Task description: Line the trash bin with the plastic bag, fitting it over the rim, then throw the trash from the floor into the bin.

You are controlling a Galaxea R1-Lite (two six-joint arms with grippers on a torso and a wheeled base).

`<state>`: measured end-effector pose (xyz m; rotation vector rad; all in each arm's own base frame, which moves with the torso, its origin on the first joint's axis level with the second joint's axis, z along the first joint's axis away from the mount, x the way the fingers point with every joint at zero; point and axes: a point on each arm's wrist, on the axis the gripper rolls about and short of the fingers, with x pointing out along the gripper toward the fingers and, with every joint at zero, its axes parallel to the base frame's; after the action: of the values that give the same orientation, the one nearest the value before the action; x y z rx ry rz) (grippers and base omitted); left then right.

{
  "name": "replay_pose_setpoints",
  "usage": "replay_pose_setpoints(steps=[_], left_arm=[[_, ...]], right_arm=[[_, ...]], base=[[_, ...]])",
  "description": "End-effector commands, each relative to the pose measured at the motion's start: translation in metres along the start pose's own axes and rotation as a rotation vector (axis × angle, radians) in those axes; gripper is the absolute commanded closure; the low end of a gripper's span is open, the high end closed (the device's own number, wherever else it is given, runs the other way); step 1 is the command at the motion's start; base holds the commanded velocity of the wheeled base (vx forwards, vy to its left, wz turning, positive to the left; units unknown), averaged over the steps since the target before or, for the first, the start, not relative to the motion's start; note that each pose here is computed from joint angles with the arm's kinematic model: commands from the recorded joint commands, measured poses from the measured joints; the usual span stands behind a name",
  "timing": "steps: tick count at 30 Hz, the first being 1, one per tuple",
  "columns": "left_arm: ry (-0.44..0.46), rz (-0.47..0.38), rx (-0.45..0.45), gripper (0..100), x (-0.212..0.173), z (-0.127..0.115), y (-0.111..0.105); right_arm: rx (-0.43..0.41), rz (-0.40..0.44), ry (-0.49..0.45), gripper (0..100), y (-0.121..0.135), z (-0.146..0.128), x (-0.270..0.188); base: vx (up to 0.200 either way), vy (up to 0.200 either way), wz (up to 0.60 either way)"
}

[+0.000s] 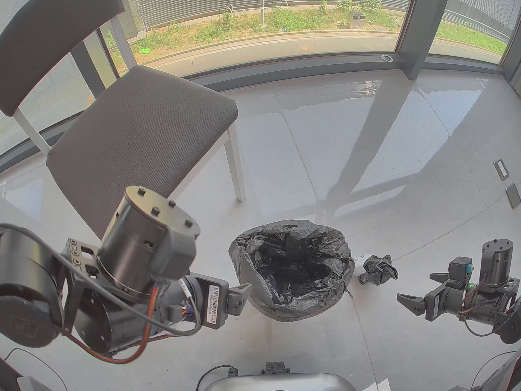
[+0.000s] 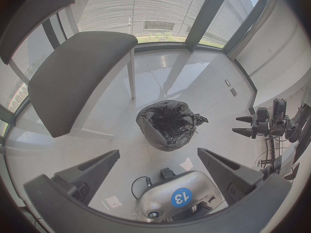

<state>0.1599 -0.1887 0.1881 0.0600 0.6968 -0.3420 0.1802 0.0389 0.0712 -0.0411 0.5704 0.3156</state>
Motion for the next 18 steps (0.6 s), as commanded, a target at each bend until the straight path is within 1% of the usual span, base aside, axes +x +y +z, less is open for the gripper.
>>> replay_pose_setpoints(steps=[1, 3, 5, 6, 7, 11, 16, 18], left_arm=[[-0.022, -0.006, -0.006, 0, -0.009, -0.001, 0.003], [-0.033, -0.002, -0.013, 0, -0.01, 0.002, 0.003], [-0.037, -0.004, -0.015, 0, -0.01, 0.003, 0.003], [-0.04, -0.003, -0.014, 0, -0.011, 0.003, 0.004], [-0.043, -0.004, -0.015, 0, -0.012, 0.003, 0.005], [-0.047, 0.003, -0.019, 0, -0.014, 0.003, 0.008], [-0.072, -0.005, -0.016, 0, -0.018, 0.01, 0.008], [-0.08, 0.006, -0.013, 0, -0.018, 0.012, 0.01]], right_arm=[[0.026, -0.023, 0.046, 0, -0.01, -0.005, 0.012], [0.036, -0.034, 0.041, 0, -0.017, -0.002, 0.035], [0.037, -0.04, 0.033, 0, -0.02, -0.002, 0.042], [0.038, -0.045, 0.006, 0, -0.022, -0.002, 0.051], [0.037, -0.045, -0.002, 0, -0.023, -0.004, 0.055], [0.032, -0.047, -0.012, 0, -0.024, -0.007, 0.059], [0.034, -0.045, 0.019, 0, -0.022, -0.014, 0.053], [0.035, -0.045, 0.025, 0, -0.022, -0.016, 0.051]], base=[[0.0, 0.0, 0.0], [0.0, 0.0, 0.0], [0.0, 0.0, 0.0], [0.0, 0.0, 0.0], [0.0, 0.0, 0.0], [0.0, 0.0, 0.0], [0.0, 0.0, 0.0], [0.0, 0.0, 0.0]])
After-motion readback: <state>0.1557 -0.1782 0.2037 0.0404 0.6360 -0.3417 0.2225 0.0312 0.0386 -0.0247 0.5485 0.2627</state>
